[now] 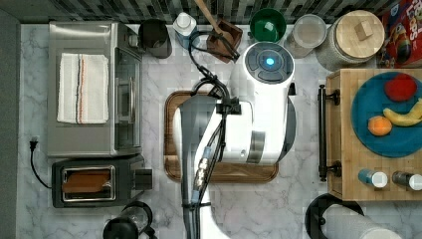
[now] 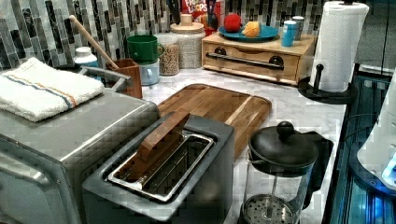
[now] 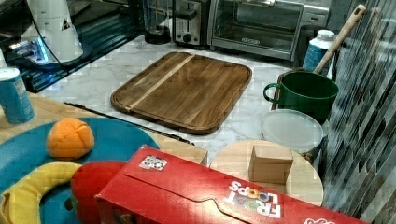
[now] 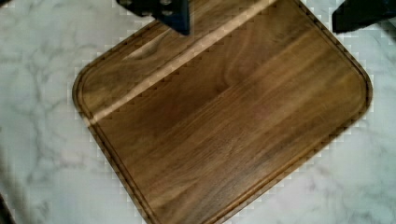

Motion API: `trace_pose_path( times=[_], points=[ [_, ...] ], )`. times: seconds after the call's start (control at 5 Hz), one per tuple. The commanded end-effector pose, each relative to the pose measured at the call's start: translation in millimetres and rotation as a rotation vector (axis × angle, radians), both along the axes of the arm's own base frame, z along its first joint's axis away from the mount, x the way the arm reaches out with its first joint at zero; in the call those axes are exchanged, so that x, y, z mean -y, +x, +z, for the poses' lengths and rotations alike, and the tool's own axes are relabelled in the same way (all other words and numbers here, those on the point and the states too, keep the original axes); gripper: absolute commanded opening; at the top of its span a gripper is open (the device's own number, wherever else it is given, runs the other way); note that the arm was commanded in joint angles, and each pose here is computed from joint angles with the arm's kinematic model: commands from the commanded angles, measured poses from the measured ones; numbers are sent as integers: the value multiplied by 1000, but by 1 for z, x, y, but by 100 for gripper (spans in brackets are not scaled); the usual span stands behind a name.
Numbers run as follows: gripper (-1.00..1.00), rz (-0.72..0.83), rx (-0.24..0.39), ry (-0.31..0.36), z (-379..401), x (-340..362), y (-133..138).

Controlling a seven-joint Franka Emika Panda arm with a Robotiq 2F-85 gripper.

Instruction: Open the drawer.

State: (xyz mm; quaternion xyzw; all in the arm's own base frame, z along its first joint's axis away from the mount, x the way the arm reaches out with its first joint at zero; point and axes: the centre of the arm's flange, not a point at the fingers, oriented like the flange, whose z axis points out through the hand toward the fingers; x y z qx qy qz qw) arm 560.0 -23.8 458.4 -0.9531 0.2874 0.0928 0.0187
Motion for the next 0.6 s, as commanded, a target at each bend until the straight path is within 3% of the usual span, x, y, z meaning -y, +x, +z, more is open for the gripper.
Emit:
trace_pose_path(
  times=[0.2,0.4,0.6],
  points=[
    [100,264,9,-4,-16,84,-11],
    [100,354,63,-27,-26,105,-17],
    [100,408,72,-57,-35,125,-17]
  ],
)
